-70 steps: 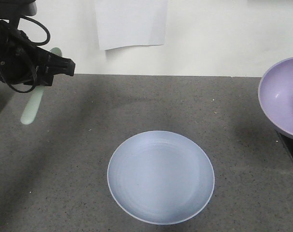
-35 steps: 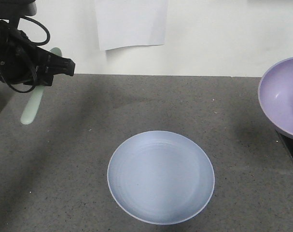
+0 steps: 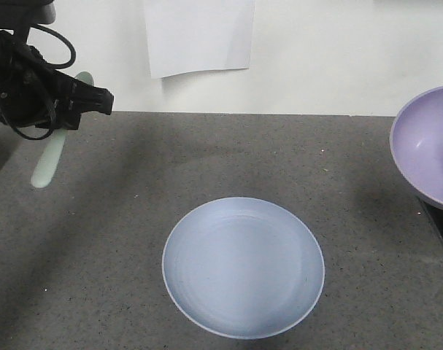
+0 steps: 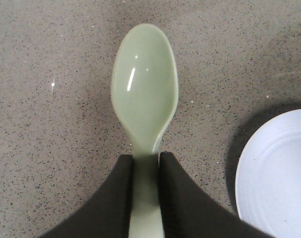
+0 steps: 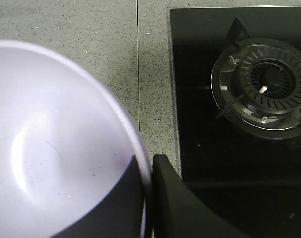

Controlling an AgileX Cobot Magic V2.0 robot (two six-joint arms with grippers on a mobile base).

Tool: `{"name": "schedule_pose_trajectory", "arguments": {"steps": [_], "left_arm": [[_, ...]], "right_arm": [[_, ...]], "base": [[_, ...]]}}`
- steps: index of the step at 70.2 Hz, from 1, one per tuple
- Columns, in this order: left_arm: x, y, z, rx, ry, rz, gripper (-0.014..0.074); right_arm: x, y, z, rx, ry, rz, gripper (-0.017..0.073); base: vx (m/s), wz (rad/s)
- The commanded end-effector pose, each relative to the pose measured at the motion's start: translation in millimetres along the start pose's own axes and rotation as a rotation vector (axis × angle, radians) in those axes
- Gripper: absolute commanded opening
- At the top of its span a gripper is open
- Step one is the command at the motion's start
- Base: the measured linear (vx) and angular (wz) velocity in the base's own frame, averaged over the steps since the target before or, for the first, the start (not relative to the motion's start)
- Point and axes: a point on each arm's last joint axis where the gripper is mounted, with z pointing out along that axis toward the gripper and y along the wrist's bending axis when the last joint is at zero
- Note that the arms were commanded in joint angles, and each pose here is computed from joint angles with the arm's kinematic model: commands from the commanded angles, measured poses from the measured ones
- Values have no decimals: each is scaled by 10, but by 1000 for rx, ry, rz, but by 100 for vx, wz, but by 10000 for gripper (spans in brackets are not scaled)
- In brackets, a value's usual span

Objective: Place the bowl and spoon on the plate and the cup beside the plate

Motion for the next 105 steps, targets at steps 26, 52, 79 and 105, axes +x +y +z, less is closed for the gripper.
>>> {"name": "schedule_pose_trajectory", "arguments": {"steps": [26,52,79,105], "left_arm": [[-69,8,-213,28,-105,-5,-7],[-71,7,-213,29,-108,-5,-7],[-72,6,-213,30,-108,-6,-7],[-67,2,-213,34,-103,-8,-7]], "right_arm": [[-75,-10,-125,-8,-97,2,-6],[-125,278,31,-289,-45,-90,-4],[-221,653,717,-454,163,-145,-3],[-105,1381,1330,-439,257,-285,-3]], "base": [[0,0],[0,0],[0,0],[0,0]]}}
